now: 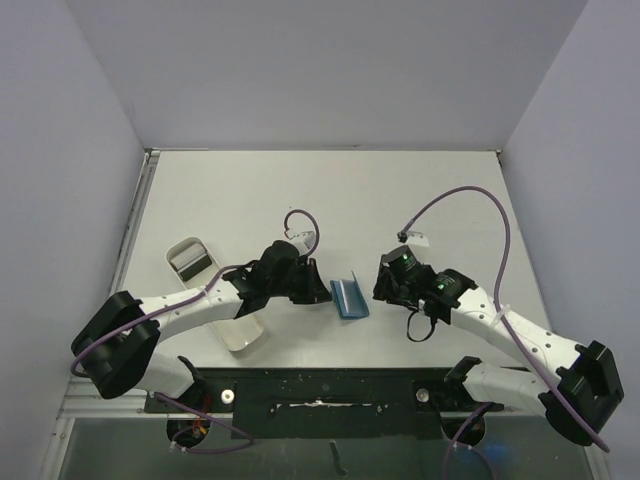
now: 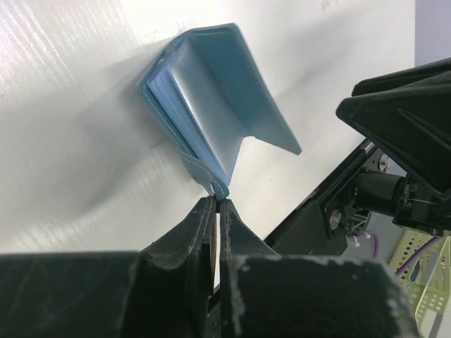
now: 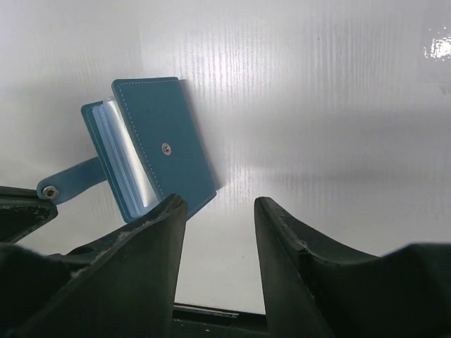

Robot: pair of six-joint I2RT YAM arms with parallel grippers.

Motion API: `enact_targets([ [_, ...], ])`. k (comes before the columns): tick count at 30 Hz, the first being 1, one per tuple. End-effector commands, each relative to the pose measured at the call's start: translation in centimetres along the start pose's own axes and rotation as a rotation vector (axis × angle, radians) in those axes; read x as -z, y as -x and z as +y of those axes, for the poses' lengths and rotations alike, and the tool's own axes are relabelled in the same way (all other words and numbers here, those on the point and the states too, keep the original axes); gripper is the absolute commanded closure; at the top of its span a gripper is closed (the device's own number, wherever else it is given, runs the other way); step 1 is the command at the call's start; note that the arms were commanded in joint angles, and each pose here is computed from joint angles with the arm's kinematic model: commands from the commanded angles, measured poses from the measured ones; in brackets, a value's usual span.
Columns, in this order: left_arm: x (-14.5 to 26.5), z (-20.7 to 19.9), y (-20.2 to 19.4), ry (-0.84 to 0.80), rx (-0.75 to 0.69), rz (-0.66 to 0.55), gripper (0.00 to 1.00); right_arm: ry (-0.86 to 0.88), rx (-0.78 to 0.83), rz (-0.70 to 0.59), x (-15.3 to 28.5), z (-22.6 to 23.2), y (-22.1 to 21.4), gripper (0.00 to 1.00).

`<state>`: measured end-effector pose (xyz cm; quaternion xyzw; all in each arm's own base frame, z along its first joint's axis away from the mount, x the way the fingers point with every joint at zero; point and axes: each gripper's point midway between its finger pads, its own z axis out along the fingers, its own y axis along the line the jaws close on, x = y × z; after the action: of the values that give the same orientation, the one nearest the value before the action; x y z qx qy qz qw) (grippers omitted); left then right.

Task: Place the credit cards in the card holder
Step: Open the card holder at the center of the board.

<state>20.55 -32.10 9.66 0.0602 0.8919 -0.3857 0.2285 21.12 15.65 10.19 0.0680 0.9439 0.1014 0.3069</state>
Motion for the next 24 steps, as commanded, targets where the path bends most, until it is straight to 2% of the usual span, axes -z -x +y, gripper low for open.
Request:
enact_targets([
  [1, 1.0, -2.9, 2.3, -0.108, -0.035, -0.079, 1.00, 0.003, 0.020, -0.037, -0.7, 1.2, 1.5, 0.55],
  [9, 1.0, -2.8, 2.3, -0.113, -0.028, -0.073, 1.00, 0.259, 0.083, -0.042, 0.3, 6.7, 1.2, 0.43],
  [12, 1.1, -3.2, 2.6, -0.123, -0.029, -0.081, 1.00, 0.263, 0.094, -0.029, -0.2, 6.8, 0.8, 0.39],
  [16, 1.1, -3.2, 2.6, -0.117, -0.027, -0.079, 1.00, 0.221, 0.114, -0.011, -1.5, 6.3, 0.3, 0.40],
  [19, 1.0, -2.8, 2.4, -0.103, -0.023, -0.072, 1.00, 0.183, 0.117, 0.011, -2.9, 5.3, 0.0, 0.49],
  [24, 0.6, -0.8, 1.7, -0.024, 0.003, -0.055, 1.00, 0.152, 0.091, 0.028, -4.2, 3.4, -0.5, 0.82],
])
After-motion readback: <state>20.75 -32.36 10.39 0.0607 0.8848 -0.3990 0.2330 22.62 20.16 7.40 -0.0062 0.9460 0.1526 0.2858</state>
